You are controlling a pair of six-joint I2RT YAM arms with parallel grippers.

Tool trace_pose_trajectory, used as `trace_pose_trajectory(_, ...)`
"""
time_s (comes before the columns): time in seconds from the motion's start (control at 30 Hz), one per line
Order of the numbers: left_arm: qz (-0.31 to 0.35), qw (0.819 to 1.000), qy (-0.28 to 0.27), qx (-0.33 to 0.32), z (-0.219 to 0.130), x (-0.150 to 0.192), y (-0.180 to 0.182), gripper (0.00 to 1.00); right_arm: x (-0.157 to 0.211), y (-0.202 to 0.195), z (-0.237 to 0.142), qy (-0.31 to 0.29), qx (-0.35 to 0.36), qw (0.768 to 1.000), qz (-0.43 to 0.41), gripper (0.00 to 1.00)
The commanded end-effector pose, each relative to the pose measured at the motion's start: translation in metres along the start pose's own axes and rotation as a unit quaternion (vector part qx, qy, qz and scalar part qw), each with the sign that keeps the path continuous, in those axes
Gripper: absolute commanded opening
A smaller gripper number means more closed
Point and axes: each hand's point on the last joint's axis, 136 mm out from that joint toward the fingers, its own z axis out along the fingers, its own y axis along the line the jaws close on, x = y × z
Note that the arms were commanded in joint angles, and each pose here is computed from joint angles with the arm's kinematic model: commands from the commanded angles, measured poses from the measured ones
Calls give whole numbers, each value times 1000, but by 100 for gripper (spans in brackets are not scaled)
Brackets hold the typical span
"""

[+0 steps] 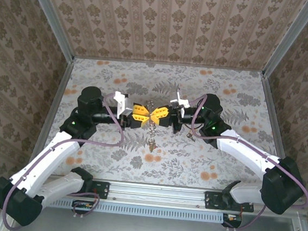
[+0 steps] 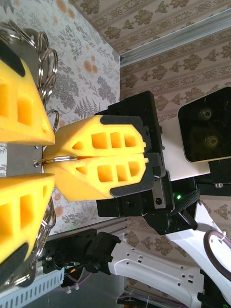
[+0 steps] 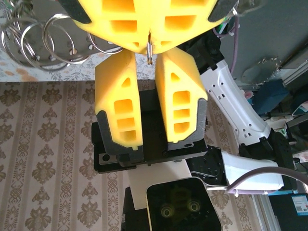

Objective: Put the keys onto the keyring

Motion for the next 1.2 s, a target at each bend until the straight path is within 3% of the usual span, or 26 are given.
trace_pose_trajectory(0.0, 21, 1000, -12, 12, 1, -17, -3, 18, -11, 12, 0, -17, -21, 999, -32, 0)
trace_pose_trajectory(0.13, 19, 1000, -4, 11, 3, -13, -3, 10, -13, 12, 1, -21, -24, 999, -33, 0)
trace_pose_trajectory(0.2, 21, 1000, -3, 14, 4, -14, -3, 0, -14, 13, 1, -21, -25, 999, -34, 0)
trace_pose_trajectory(0.33, 28, 999, -3, 17, 3, -19, -6, 0, -14, 12, 1, -15, -19, 999, -27, 0)
trace_pose_trajectory(0.5, 29, 999, 29, 22, -1, -19, -11, 0, -1, 3, -8, 35, 41, 998, -16, 33)
trace_pose_trajectory(0.6, 27, 998, 58, 27, -4, -18, -13, 0, 7, -2, -22, 69, 93, 993, -13, 39)
trace_pose_trajectory(0.67, 20, 996, 76, 32, -7, -18, -15, 0, 10, -5, -32, 88, 125, 988, -11, 49)
trace_pose_trajectory(0.87, -12, 984, 168, 52, -7, -1, -20, 0, 18, -4, -50, 133, 174, 975, -22, 45)
trace_pose_trajectory(1.17, -19, 969, 239, 62, 1, 12, -22, 0, 8, 23, -37, 125, 119, 983, -55, 36)
